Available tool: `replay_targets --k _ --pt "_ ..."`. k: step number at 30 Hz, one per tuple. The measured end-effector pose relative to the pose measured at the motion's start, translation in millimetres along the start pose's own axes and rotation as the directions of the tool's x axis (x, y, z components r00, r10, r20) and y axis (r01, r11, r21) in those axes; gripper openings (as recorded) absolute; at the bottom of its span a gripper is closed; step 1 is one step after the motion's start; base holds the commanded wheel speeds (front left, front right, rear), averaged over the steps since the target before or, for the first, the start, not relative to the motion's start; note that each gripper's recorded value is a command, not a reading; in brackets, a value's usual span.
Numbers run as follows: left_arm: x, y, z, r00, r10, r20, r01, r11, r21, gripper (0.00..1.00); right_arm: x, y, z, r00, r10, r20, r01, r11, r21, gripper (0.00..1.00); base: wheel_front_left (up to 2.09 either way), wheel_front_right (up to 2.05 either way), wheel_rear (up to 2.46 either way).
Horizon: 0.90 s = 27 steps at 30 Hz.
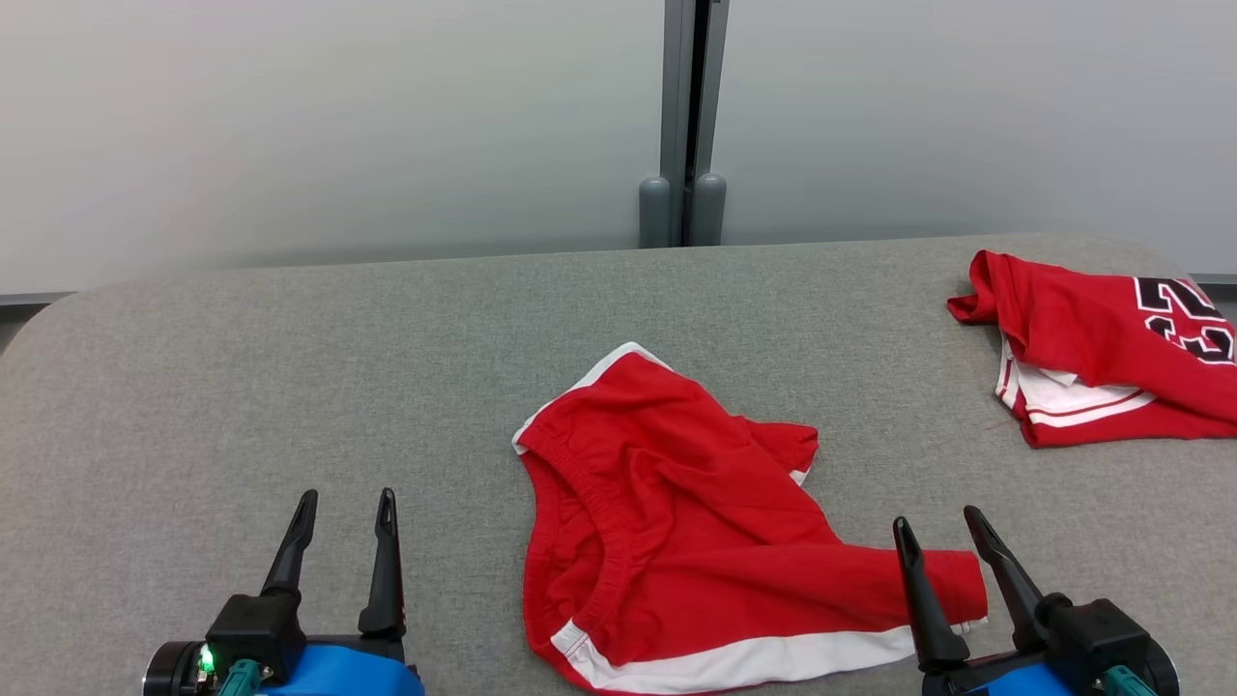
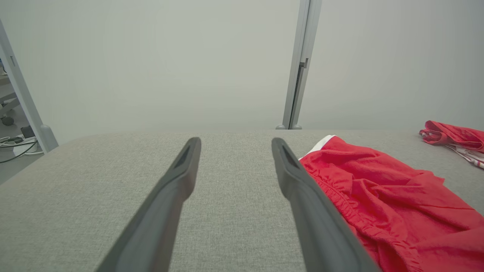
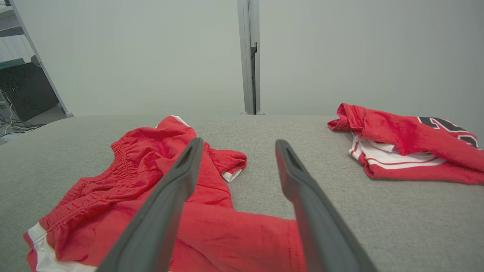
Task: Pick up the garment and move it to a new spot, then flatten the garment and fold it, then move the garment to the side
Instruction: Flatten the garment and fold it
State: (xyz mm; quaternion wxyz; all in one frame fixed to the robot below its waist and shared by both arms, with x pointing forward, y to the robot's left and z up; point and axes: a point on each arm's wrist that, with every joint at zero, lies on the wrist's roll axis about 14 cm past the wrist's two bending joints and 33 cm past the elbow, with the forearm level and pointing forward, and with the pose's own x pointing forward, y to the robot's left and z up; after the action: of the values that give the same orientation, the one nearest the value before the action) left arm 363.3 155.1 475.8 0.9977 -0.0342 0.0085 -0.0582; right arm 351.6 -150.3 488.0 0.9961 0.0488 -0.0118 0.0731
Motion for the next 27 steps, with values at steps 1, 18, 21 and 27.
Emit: replay_targets --k 1,18,21,27 --pt "-0.1 -0.2 0.1 1.0 -0.001 0.0 0.001 1.0 0.0 1.0 -0.4 -0.4 0.2 1.0 -0.001 0.001 0.001 1.0 0.0 1.0 0.0 0.0 0.0" --pt "-3.8 4.5 -0.1 1.0 0.011 -0.001 -0.011 1.0 0.024 1.0 -3.0 -4.9 2.8 1.0 -0.016 0.008 0.016 1.0 -0.005 1.0 0.0 0.0 0.0" --pt "-4.4 4.9 0.3 1.0 0.012 0.0 -0.012 1.0 0.028 1.0 -3.6 -5.4 3.7 1.0 -0.017 0.011 0.017 1.0 -0.006 1.0 0.0 0.0 0.0" --pt "-4.1 -4.2 1.0 1.0 -0.023 0.001 0.023 0.999 0.032 1.0 -7.2 -14.1 2.7 0.999 -0.042 0.006 0.043 0.999 -0.023 1.0 0.0 0.0 0.0"
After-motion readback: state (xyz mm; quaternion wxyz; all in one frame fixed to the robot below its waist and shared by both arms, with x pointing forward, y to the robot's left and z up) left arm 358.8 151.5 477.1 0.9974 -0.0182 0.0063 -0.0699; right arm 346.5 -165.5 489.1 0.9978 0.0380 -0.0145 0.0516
